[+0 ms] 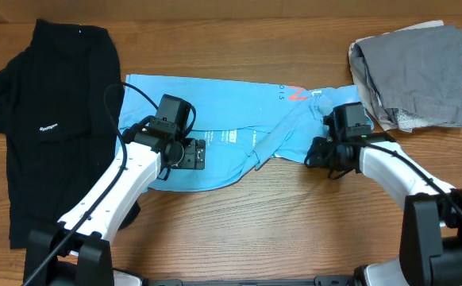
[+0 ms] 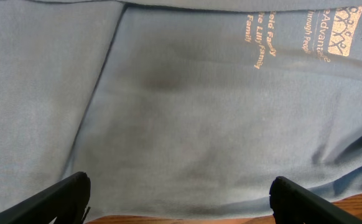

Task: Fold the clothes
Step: 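Pull the shirt's right side toward the center with the right gripper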

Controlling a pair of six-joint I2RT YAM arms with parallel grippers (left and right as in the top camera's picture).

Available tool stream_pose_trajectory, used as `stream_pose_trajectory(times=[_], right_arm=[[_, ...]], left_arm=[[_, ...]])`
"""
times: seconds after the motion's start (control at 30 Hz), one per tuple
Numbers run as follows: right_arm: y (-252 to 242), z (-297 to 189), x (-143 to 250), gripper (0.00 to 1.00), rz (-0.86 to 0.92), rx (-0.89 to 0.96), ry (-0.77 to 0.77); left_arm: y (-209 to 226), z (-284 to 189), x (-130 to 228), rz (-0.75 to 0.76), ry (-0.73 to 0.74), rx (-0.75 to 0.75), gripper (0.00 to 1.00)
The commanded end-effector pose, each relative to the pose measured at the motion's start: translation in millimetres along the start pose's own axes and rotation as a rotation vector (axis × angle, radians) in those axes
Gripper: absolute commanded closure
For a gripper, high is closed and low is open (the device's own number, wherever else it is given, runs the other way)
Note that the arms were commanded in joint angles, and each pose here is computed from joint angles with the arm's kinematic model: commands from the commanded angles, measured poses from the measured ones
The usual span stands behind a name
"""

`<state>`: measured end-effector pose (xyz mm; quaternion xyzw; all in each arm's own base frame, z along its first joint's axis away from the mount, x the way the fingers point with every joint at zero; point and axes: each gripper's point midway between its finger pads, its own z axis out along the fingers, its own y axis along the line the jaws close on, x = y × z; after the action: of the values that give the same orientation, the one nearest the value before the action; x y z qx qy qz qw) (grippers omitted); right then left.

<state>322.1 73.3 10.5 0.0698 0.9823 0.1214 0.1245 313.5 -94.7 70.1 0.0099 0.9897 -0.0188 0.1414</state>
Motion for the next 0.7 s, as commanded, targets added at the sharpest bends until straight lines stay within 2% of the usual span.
stream_pose_trajectory(times=[0.0,0.27,0.3,0.37,0.4,0.67], right_arm=[[0,17,12,0.61,-0.032,0.016,0.045],[-1,40,26,0.62,-0.014,0.033,0.109],[-2,39,28,0.67,-0.009,0.036,0.117],[-4,38,32,0.94,0.044,0.049,0.135],[-5,38,35,0.96,0.072,0.055,0.145],[-1,-4,31,0.96,0.149,0.075,0.185]], left_arm=[[0,-4,-2,0.014,-0.021,-0.005,0.05],[0,-4,-2,0.014,-0.022,-0.005,0.05],[0,-4,-2,0.014,-0.021,-0.005,0.05],[0,-4,-1,0.014,-0.018,-0.005,0.05],[0,-4,0,0.014,-0.015,-0.006,0.06],[4,-22,6,0.017,0.051,-0.028,0.07]])
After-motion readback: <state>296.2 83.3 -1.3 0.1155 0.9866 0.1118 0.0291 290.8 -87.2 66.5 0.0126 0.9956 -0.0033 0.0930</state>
